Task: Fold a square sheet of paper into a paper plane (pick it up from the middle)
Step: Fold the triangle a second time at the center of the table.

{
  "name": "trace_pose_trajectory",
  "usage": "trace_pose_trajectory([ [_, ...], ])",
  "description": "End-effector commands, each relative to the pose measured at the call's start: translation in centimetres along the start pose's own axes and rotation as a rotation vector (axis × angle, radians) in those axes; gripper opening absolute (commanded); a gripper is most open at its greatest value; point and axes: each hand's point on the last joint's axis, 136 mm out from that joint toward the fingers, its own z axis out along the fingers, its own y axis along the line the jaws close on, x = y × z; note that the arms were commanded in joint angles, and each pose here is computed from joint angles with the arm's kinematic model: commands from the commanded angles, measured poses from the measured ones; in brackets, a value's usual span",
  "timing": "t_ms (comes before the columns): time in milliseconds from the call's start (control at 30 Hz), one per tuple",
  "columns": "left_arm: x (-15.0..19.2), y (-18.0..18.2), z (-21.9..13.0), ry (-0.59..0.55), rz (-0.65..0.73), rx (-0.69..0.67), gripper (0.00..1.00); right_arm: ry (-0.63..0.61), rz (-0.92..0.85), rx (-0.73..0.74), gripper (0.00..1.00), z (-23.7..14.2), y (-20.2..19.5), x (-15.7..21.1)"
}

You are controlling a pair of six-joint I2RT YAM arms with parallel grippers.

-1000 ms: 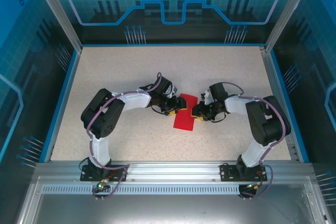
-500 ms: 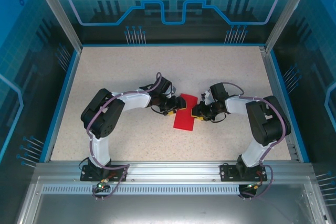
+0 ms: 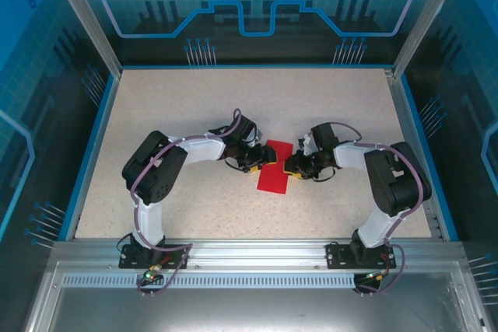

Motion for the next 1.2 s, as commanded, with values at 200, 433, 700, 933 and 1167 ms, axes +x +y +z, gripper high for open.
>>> trace_pose_trajectory([
  [200, 0.1, 0.3, 0.0, -0.01, 0.006, -0.03, 0.69, 0.019, 0.04, 0.057, 0.3, 0.2, -2.0, 0.8],
  [433, -0.1, 0.6, -0.2, -0.026, 0.002, -0.05, 0.7, 0.019, 0.042, 0.058, 0.28, 0.2, -2.2, 0.8],
  [700, -0.2, 0.9, -0.6, -0.048, -0.002, -0.066, 0.71, 0.009, 0.047, 0.043, 0.29, 0.0, -2.0, 0.7],
  [933, -0.2, 0.3, -0.5, -0.034, 0.004, -0.043, 0.71, 0.001, 0.058, -0.012, 0.3, -0.3, -1.3, 0.3],
  [1167, -0.2, -0.7, -0.4, -0.021, 0.018, 0.006, 0.61, -0.001, 0.061, -0.014, 0.3, -0.4, -1.3, 0.2],
])
